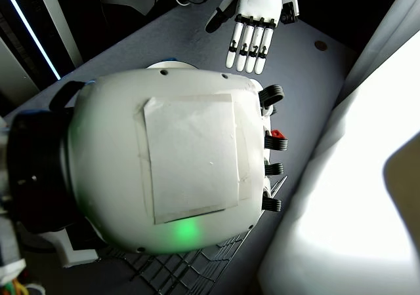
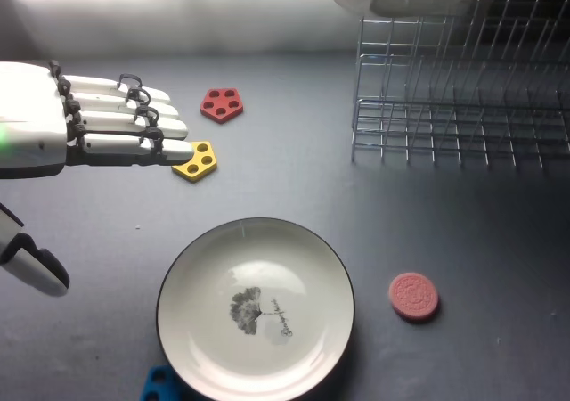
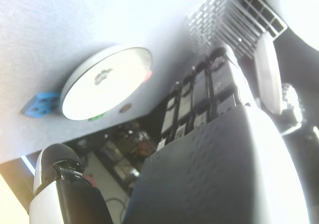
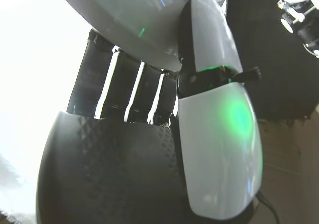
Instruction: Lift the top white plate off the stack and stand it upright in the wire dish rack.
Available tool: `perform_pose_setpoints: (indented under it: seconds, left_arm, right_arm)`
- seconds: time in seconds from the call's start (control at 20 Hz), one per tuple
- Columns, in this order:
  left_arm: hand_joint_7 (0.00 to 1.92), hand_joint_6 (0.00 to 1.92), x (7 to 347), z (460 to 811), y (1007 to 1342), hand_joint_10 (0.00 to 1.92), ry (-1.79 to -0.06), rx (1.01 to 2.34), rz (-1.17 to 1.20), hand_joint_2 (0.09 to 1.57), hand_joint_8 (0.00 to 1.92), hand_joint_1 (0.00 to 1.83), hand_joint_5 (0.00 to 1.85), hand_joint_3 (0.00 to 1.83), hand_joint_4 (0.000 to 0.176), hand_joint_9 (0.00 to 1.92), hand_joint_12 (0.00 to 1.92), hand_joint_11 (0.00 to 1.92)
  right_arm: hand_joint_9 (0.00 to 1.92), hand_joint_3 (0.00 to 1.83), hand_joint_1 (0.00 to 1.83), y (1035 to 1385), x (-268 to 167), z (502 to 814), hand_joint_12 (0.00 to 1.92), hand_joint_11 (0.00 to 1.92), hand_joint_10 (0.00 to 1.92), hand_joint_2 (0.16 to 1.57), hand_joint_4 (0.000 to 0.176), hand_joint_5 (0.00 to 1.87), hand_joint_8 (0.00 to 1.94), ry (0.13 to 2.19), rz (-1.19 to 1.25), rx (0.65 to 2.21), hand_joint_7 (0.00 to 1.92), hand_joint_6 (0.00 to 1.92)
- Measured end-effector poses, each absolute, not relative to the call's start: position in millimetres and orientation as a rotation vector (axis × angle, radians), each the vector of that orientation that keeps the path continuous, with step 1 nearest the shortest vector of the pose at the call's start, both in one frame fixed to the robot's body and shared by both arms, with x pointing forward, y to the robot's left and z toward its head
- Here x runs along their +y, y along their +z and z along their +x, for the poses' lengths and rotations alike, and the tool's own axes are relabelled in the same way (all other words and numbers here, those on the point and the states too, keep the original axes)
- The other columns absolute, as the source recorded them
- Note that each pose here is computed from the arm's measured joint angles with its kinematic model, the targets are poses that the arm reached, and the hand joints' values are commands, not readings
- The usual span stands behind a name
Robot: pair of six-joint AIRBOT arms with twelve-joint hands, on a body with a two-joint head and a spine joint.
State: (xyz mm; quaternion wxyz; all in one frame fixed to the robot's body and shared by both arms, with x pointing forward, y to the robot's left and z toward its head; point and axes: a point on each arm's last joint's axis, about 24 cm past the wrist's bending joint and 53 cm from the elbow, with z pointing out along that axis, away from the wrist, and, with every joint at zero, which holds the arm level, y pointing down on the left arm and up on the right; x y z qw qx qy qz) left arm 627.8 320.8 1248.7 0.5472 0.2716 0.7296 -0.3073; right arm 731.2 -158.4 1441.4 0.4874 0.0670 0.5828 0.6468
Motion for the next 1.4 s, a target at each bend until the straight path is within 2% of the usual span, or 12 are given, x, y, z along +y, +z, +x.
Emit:
perform_pose_setpoints:
  seconds: [0.25,0.4,0.45,0.55,0.7,0.95,1.3,1.4]
  left_arm:
    - [0.02,0.0,332,624,1253,0.0,-0.702,1.738,0.638,0.83,0.0,0.35,0.0,0.0,0.0,0.03,0.01,0.06]
    - [0.03,0.0,334,624,1255,0.01,-0.704,1.739,0.627,0.83,0.01,0.34,0.01,0.0,0.0,0.05,0.02,0.09]
    - [0.03,0.0,335,623,1254,0.0,-0.703,1.743,0.628,0.83,0.0,0.32,0.0,0.0,0.0,0.05,0.01,0.08]
    - [0.03,0.0,338,621,1257,0.0,-0.696,1.746,0.626,0.84,0.0,0.32,0.01,0.0,0.0,0.04,0.02,0.08]
    - [0.04,0.0,340,618,1258,0.01,-0.692,1.754,0.621,0.84,0.0,0.35,0.01,0.0,0.0,0.06,0.02,0.1]
    - [0.05,0.01,337,612,1256,0.01,-0.695,1.764,0.628,0.84,0.01,0.32,0.02,0.0,0.0,0.07,0.02,0.1]
    - [0.06,0.0,328,609,1252,0.01,-0.699,1.773,0.617,0.84,0.01,0.34,0.02,0.0,0.0,0.08,0.03,0.11]
    - [0.08,0.01,331,613,1256,0.01,-0.696,1.763,0.585,0.82,0.01,0.34,0.04,0.0,0.0,0.09,0.03,0.11]
  right_arm:
    - [1.21,0.0,1.5,1451,-161,729,1.33,1.0,0.54,1.04,0.0,0.96,0.59,1.57,0.15,1.394,1.11,0.93]
    - [1.25,0.0,1.5,1460,-163,727,1.35,1.0,0.5,1.03,0.0,0.99,0.47,1.577,0.146,1.374,1.18,0.83]
    - [1.27,0.0,1.5,1461,-164,727,1.32,1.02,0.47,1.02,0.0,1.0,0.38,1.581,0.147,1.37,1.22,0.82]
    - [1.24,0.0,1.5,1460,-163,727,1.29,1.03,0.51,1.02,0.0,1.01,0.33,1.57,0.139,1.375,1.24,0.83]
    - [1.21,0.0,1.5,1457,-162,727,1.29,1.03,0.55,1.03,0.0,1.01,0.46,1.554,0.129,1.384,1.17,0.86]
    - [1.19,0.0,1.5,1454,-165,725,1.36,0.98,0.62,1.04,0.0,0.97,0.51,1.575,0.147,1.397,1.11,0.94]
    - [1.25,0.0,1.5,1453,-168,711,1.3,1.02,0.48,1.03,0.0,0.97,0.42,1.586,0.107,1.403,1.18,0.92]
    - [1.23,0.0,1.5,1451,-171,710,1.27,1.04,0.51,1.03,0.0,0.99,0.4,1.577,0.104,1.406,1.19,0.9]
